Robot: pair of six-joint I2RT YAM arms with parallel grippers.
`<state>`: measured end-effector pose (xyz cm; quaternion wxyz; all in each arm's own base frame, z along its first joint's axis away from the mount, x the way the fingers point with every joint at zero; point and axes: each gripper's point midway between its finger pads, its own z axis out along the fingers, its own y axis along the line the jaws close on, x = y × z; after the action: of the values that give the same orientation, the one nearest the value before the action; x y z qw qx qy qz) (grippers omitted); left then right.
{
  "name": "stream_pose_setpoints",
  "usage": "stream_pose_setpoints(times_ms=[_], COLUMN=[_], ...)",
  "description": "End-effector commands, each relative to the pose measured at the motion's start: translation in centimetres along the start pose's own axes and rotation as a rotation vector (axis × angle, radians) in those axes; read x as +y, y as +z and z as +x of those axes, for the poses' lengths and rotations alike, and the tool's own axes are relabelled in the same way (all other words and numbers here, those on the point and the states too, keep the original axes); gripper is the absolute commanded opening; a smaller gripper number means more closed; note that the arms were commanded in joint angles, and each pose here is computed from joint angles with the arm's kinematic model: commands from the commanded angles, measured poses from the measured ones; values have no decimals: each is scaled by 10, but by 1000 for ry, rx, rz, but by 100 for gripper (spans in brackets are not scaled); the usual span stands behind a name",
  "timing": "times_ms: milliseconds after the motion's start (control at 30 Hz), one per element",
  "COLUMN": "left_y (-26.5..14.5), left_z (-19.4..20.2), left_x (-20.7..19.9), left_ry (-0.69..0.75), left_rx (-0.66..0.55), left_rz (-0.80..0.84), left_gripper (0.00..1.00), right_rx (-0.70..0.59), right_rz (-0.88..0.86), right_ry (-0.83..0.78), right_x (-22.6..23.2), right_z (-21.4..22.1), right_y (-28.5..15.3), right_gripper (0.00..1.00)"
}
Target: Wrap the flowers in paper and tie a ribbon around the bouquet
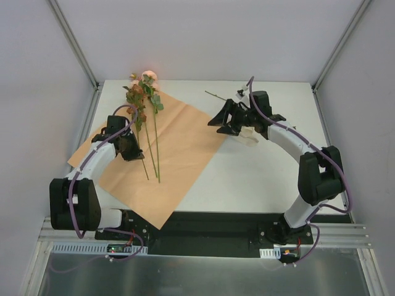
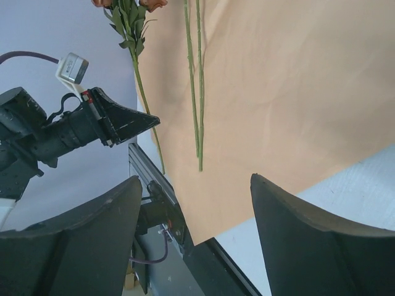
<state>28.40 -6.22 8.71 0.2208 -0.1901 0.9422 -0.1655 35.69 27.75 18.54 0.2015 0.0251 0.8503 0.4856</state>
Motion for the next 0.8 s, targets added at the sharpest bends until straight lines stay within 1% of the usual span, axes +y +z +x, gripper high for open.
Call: stream_pose_setpoints(times_ms=[0,233,433,500,533,567,600,633,667,700,767], left_y=[19,41,56,58,58,58,58,58,57,55,52], left_z=[-6,-9,-4,0,1,3,4,4,4,4,3], left_x=[16,21,24,28,29,30,31,29,29,29,26], left_ry=[67,67,43,34,31,27,22,22,22,23,27], left_rx=[4,17,71,84,84,92,97,97,96,97,91], left_rz=[-57,-72,-84,-98,-101,-106,-108,-107,-106,-111,-107], left_gripper=[0,0,0,0,0,2,7,10,13,17,22], right_rx=[12,23,40,22,1,-6,-44,-65,-87,-112,-162], right_rz=[-24,-31,-6,38,64,111,176,200,217,251,258], right_ry=[-35,-25,3,37,91,145,187,248,275,304,324], right_x=[4,2,-14,-25,-30,-40,-54,-59,-64,-73,-72], right_z=[-4,-10,-7,-8,-12,-12,-18,-21,-27,-31,-48], right_y=[3,12,21,23,22,21,23,24,25,29,32], right_gripper=[74,74,74,74,74,74,74,73,72,72,70])
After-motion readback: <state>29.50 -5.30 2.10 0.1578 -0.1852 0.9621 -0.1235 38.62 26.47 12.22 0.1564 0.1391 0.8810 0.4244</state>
